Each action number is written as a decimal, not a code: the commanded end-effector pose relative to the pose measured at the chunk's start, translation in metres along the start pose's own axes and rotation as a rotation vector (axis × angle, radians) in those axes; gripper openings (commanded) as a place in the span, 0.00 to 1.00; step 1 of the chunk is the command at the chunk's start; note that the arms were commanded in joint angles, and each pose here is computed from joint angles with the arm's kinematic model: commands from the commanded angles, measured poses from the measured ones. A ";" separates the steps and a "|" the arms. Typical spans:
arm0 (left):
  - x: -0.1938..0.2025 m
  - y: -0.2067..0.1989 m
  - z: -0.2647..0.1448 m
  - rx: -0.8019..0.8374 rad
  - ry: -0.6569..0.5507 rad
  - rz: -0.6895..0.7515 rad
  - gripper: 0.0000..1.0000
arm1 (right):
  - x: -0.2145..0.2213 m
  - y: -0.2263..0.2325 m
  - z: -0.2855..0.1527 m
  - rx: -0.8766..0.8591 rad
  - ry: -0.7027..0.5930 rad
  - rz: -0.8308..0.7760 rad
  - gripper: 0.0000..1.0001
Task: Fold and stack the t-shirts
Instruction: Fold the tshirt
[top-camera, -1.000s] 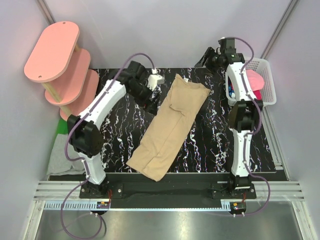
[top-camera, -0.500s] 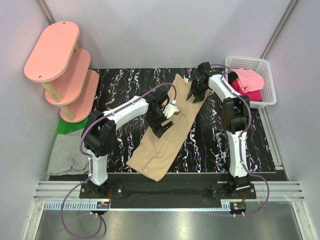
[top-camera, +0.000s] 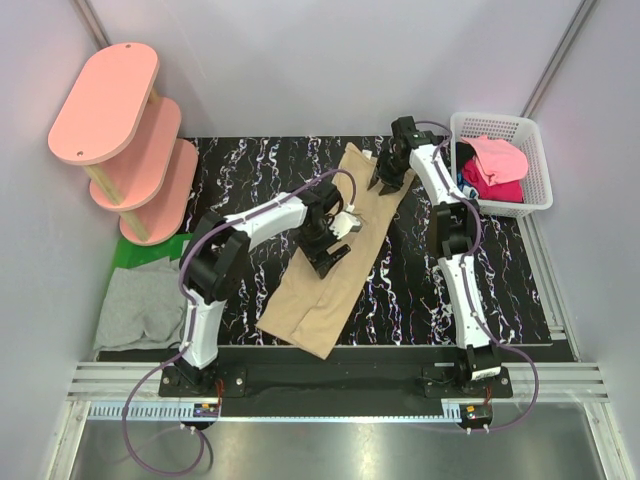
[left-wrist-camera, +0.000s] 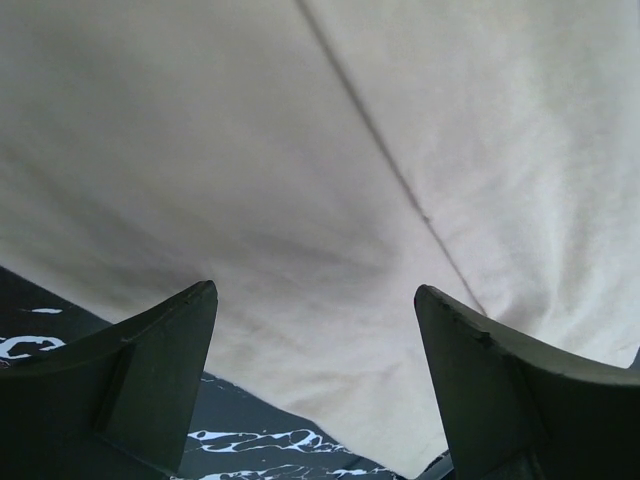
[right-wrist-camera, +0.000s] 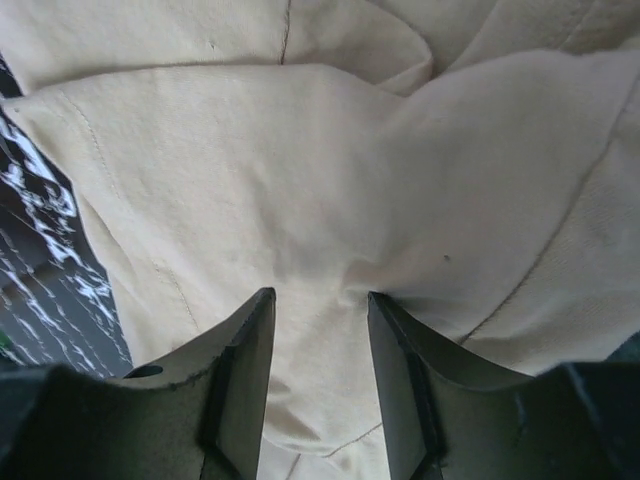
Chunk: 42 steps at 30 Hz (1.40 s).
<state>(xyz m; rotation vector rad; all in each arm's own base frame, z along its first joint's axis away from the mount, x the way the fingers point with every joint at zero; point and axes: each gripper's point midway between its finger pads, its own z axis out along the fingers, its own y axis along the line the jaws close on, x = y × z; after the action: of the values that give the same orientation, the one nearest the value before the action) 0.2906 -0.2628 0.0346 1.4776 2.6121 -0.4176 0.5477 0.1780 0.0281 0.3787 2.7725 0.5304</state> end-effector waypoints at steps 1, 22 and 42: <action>-0.028 -0.006 -0.011 0.037 -0.089 -0.002 0.85 | -0.016 -0.015 0.021 -0.051 0.001 0.051 0.51; -0.071 0.050 -0.187 -0.109 -0.507 -0.183 0.86 | -0.086 0.067 -0.094 -0.352 -0.287 -0.095 0.64; 0.132 0.070 -0.305 -0.534 -0.792 -0.529 0.99 | 0.317 0.130 -0.155 0.253 -0.265 -1.020 0.98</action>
<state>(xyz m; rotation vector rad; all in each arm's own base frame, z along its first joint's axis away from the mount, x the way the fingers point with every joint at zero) 0.2714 -0.0570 0.3264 0.4483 2.0076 -0.2046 0.2439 0.3812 0.1573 -0.8565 2.3748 0.0928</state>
